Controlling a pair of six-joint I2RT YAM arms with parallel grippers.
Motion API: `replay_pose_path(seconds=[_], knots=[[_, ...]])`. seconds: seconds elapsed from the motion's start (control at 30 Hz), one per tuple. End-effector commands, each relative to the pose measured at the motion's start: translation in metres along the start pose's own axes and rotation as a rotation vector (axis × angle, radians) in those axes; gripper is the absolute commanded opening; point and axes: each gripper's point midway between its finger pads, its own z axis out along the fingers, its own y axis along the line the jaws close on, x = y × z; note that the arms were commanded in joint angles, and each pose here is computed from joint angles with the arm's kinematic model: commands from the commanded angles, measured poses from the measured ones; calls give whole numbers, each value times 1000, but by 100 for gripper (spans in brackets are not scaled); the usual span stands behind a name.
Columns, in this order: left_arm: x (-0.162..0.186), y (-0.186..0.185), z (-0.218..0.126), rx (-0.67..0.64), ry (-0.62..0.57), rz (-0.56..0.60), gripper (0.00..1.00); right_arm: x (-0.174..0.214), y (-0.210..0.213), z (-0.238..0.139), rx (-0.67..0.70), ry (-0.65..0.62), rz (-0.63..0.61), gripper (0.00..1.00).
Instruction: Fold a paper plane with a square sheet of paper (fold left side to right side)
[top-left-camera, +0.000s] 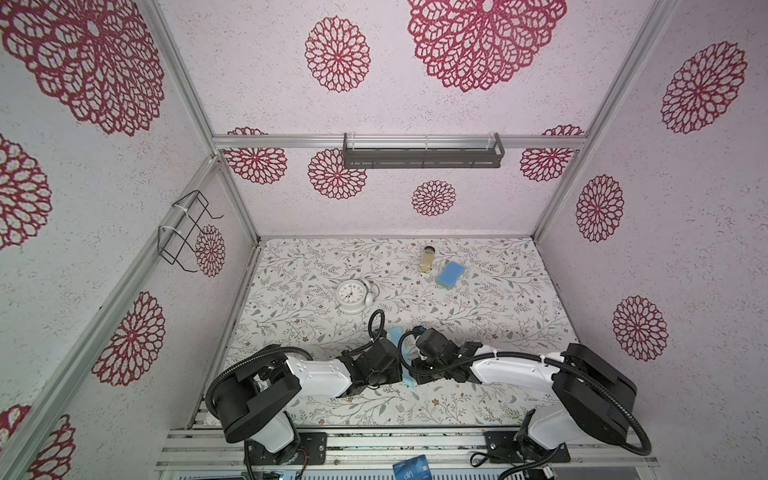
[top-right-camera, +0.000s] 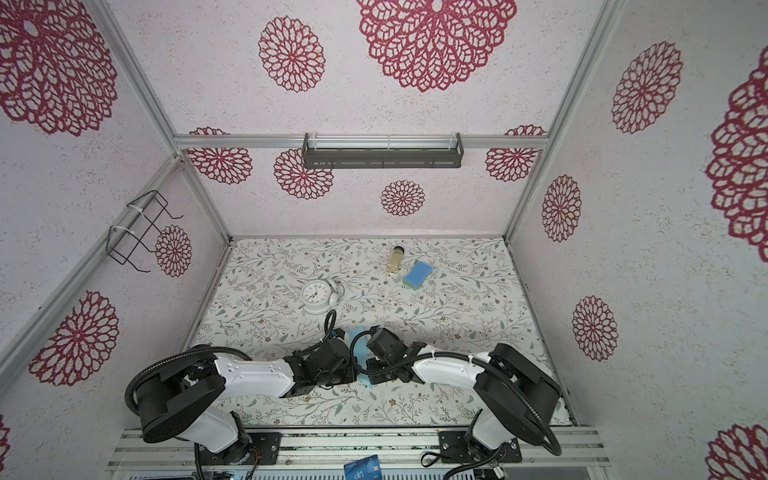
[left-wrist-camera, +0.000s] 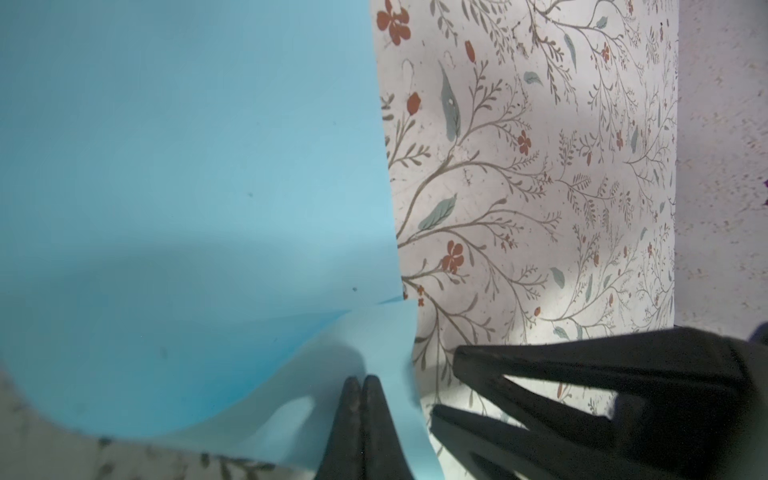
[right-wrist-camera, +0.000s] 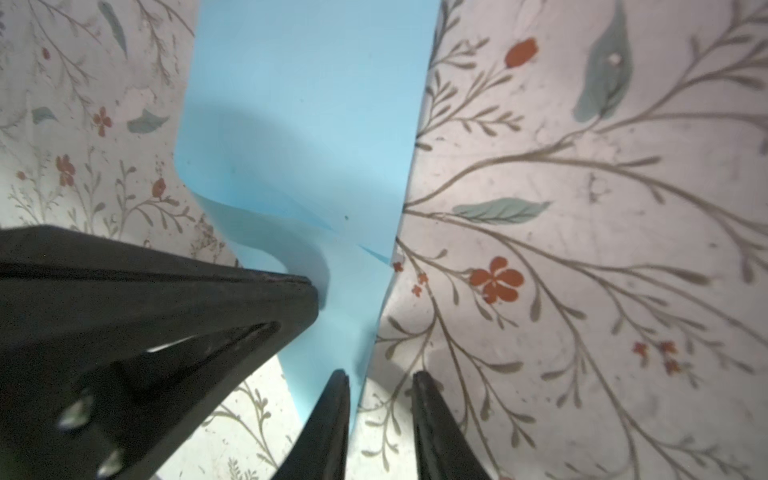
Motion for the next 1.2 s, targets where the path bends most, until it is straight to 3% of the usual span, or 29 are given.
replay_pose_path(seconds=[0.0, 0.17, 0.53, 0.9, 1.17], knots=[[4, 9, 2, -30, -5, -27, 0, 3, 4, -16, -25, 2, 2, 40], [4, 11, 2, -36, -7, -31, 0, 9, 10, -17, -59, 26, -15, 45], [3, 11, 2, -40, -10, -35, 0, 16, 17, -4, -39, 79, -74, 46], [-7, -4, -6, -13, -29, -11, 0, 23, 4, 7, 13, 102, -78, 30], [-17, -13, -22, 7, -67, 28, 0, 26, 1, 12, 23, 110, -70, 25]])
